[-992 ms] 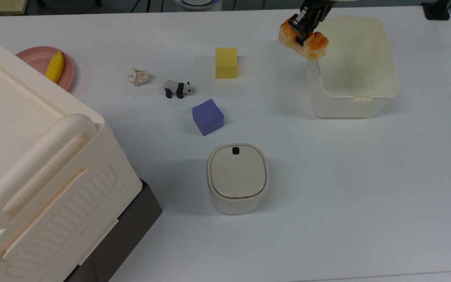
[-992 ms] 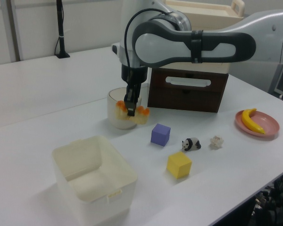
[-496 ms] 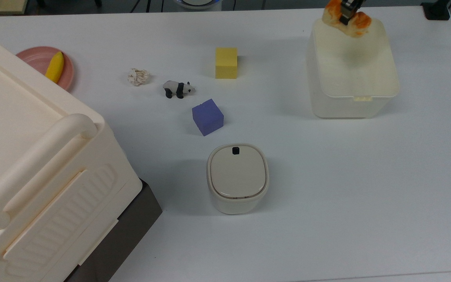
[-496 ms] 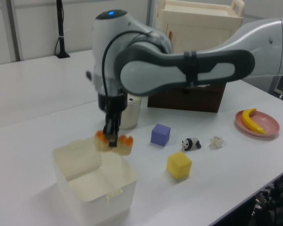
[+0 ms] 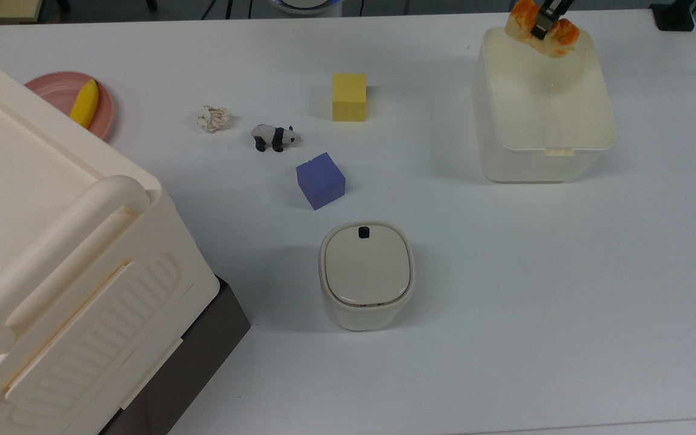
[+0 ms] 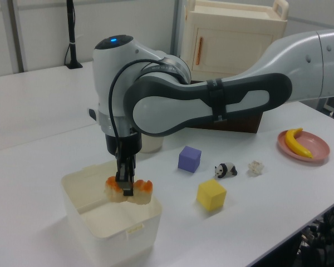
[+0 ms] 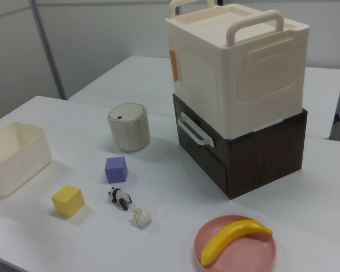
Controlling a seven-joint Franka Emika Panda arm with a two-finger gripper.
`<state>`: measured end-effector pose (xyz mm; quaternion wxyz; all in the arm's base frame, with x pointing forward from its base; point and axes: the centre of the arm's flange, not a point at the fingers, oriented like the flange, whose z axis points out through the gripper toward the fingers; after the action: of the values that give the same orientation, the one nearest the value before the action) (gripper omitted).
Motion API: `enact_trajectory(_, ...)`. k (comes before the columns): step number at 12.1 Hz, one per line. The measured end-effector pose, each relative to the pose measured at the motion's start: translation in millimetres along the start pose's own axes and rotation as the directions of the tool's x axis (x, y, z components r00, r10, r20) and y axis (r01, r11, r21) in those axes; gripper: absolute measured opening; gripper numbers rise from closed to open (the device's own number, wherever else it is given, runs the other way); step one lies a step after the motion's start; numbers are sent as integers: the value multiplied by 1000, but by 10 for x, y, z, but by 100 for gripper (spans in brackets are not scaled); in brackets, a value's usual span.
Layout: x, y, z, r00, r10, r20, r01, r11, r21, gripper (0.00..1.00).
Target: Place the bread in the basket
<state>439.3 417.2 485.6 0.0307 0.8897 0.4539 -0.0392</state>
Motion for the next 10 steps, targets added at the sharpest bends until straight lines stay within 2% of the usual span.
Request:
enact_trajectory(1,-5,37,-7,1000,-8,-1,8,1000,0,38)
enact_trajectory(3,-10,77,-21,1000,-8,-5,8,1000,0,62)
enact_trajectory(5,-9,86,-32,1000,-6,-7,6,1000,0,95)
enact_trajectory(6,-9,86,-32,1000,-6,-7,6,1000,0,100)
enact_trajectory(10,-29,183,-31,1000,10,-7,-10,1000,0,100)
